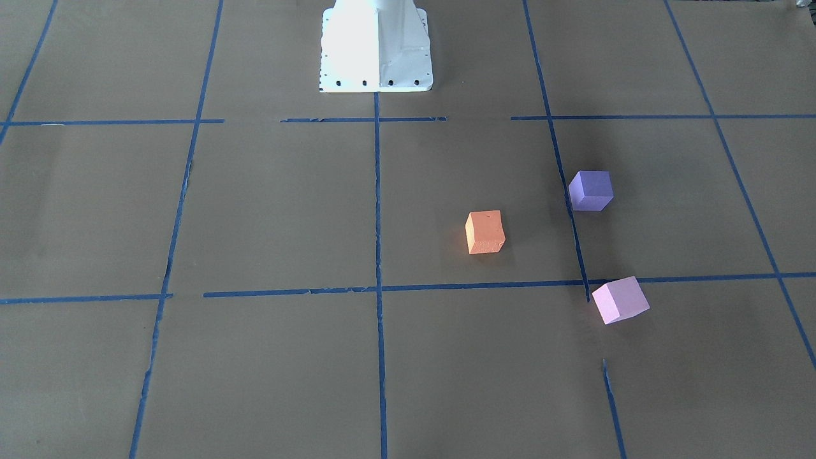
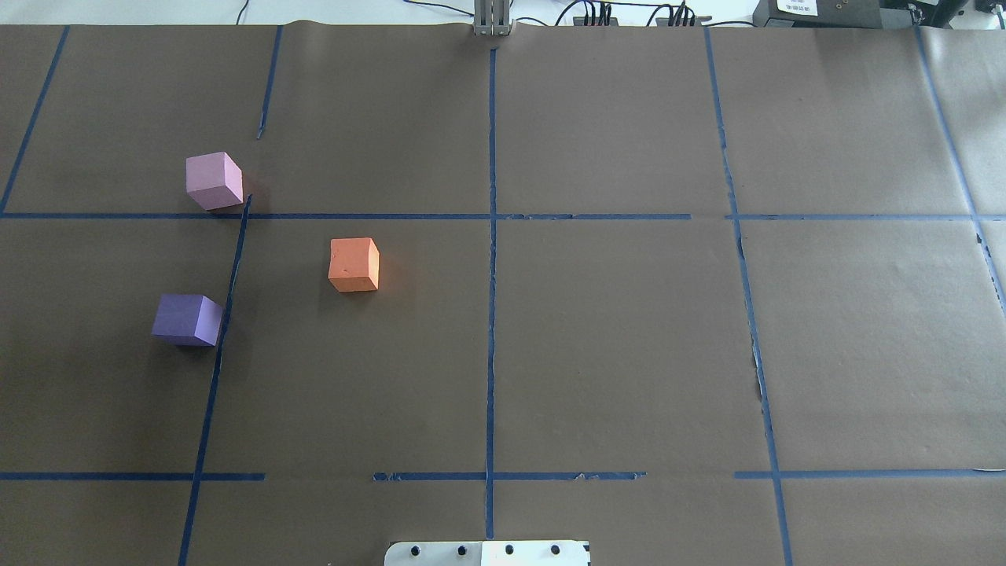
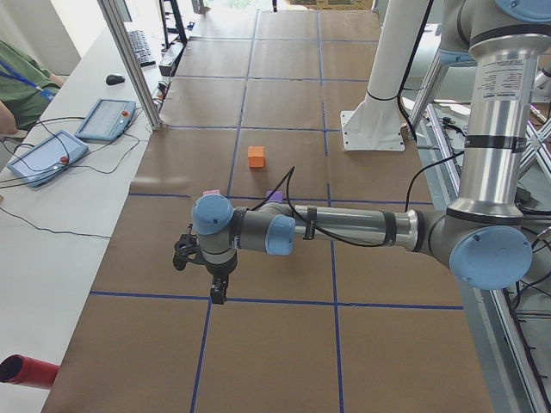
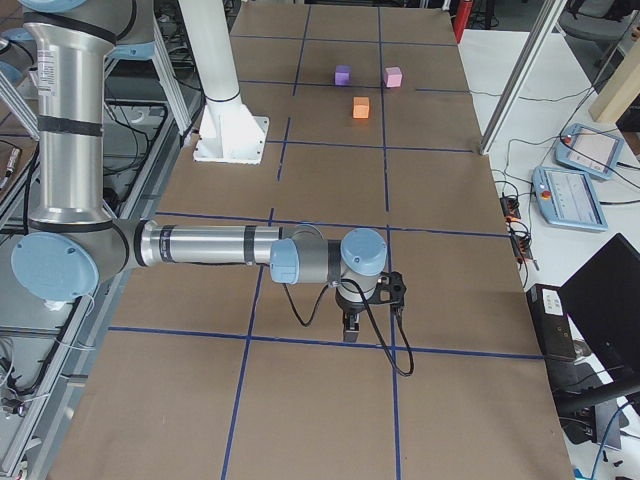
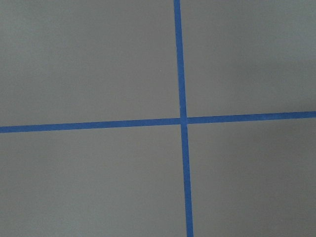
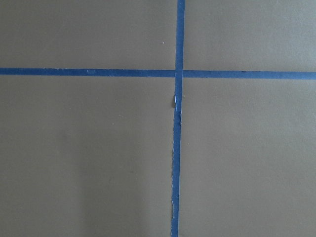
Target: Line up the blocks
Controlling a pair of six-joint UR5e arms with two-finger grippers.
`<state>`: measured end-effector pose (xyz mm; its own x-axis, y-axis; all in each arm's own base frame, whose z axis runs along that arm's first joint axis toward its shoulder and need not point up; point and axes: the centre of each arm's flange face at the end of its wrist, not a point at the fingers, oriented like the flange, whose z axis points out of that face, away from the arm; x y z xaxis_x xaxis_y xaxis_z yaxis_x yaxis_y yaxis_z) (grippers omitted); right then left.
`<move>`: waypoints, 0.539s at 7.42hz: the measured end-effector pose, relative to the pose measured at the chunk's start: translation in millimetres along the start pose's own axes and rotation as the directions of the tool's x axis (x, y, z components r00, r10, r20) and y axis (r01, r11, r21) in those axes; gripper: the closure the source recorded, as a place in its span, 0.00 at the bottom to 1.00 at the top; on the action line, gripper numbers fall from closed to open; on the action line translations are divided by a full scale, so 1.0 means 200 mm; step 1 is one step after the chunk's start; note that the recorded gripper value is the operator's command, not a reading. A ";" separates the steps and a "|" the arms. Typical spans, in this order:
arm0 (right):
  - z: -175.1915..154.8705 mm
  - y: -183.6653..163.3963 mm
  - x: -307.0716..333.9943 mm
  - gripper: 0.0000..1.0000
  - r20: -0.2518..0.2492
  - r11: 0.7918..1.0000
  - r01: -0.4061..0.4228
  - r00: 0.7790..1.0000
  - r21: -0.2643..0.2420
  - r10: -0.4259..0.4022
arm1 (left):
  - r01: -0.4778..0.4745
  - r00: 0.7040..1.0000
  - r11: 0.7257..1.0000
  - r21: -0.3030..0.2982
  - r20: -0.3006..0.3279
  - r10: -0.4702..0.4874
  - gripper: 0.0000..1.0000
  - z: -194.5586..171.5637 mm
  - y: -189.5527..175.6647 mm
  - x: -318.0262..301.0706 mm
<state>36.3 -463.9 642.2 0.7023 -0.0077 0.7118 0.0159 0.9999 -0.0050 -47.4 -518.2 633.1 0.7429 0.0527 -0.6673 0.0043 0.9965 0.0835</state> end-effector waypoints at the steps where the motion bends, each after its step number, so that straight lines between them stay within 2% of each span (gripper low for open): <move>1: 0.00 0.00 0.00 0.00 0.000 1.000 0.000 1.000 0.000 0.000 | -0.002 1.000 1.000 0.002 0.001 0.002 0.00 -0.01 0.00 0.00; 2: 0.00 0.00 0.00 0.00 0.000 1.000 0.001 1.000 0.000 -0.001 | -0.011 1.000 1.000 0.011 0.002 0.011 0.00 -0.03 -0.02 0.02; 4: 0.00 0.00 0.00 0.00 0.000 1.000 0.000 1.000 0.000 0.000 | -0.056 0.998 0.996 0.068 0.035 0.054 0.00 -0.17 -0.09 0.14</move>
<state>36.1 -464.0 642.2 0.7023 -0.0081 0.7118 0.0164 0.9999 -0.0048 -49.4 -531.9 587.9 0.7649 0.1037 -0.6357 0.0084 0.9853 0.1709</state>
